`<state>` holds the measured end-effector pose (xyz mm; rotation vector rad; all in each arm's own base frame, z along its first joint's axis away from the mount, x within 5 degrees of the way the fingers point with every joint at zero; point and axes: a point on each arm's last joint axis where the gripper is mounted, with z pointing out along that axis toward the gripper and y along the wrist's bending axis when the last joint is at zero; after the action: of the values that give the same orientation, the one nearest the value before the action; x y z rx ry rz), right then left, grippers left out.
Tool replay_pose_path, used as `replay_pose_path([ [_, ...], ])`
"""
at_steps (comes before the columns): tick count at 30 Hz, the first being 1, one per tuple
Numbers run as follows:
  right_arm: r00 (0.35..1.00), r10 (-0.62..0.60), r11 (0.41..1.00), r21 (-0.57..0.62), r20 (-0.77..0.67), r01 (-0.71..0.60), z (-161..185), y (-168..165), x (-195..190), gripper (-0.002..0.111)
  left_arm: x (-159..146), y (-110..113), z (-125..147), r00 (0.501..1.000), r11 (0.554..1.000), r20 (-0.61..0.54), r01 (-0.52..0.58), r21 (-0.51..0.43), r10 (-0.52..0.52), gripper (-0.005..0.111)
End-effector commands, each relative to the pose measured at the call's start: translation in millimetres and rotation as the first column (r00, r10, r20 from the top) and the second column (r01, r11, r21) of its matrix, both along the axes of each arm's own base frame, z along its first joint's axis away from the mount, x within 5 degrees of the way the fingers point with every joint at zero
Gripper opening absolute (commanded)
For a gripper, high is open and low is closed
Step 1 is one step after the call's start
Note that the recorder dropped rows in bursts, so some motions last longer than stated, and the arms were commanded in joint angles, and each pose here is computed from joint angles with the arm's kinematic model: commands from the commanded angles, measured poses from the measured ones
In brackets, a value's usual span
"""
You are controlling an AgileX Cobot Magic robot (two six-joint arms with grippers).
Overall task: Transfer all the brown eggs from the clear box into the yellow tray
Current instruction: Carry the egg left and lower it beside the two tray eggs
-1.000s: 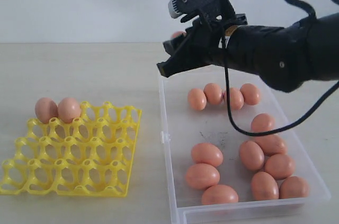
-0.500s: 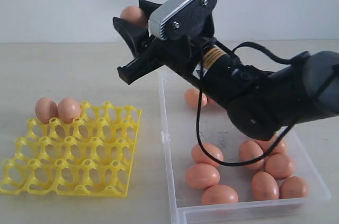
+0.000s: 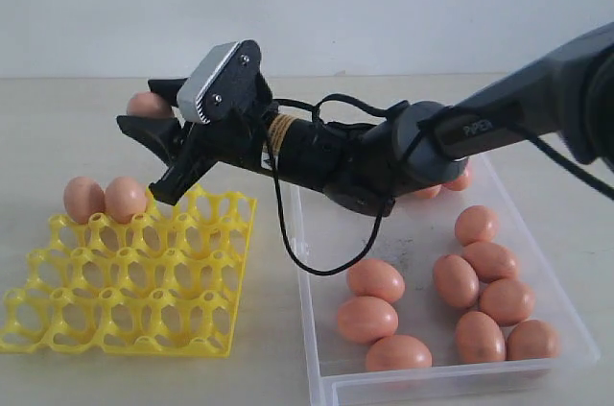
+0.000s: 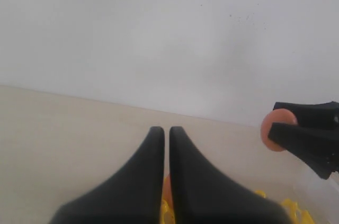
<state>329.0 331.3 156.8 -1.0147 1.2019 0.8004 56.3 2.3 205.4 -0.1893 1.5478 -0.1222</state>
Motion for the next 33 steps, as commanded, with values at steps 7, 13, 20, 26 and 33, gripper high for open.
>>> replay_pose_path([
  [7,0.976,0.139,0.99,0.06,-0.167,-0.131,-30,-16,31,0.0,0,0,2,1.0,1.0,0.005,0.005,-0.002,-0.005,0.004],
  [13,0.962,0.22,0.974,-0.012,-0.164,-0.225,-49,-11,28,0.0,0,0,2,1.0,1.0,0.005,0.005,-0.002,-0.005,0.004],
  [20,0.958,0.2,0.976,-0.039,-0.207,-0.212,-63,-10,31,0.0,0,0,2,1.0,1.0,0.005,0.005,-0.002,-0.005,0.004],
  [26,0.956,0.205,0.975,-0.043,-0.209,-0.219,-64,-10,31,0.0,0,0,2,1.0,1.0,0.005,0.005,-0.002,-0.005,0.004],
  [33,0.961,0.192,0.979,-0.032,-0.198,-0.202,-61,-9,33,0.0,0,0,2,1.0,1.0,0.005,0.005,-0.002,-0.005,0.004],
])
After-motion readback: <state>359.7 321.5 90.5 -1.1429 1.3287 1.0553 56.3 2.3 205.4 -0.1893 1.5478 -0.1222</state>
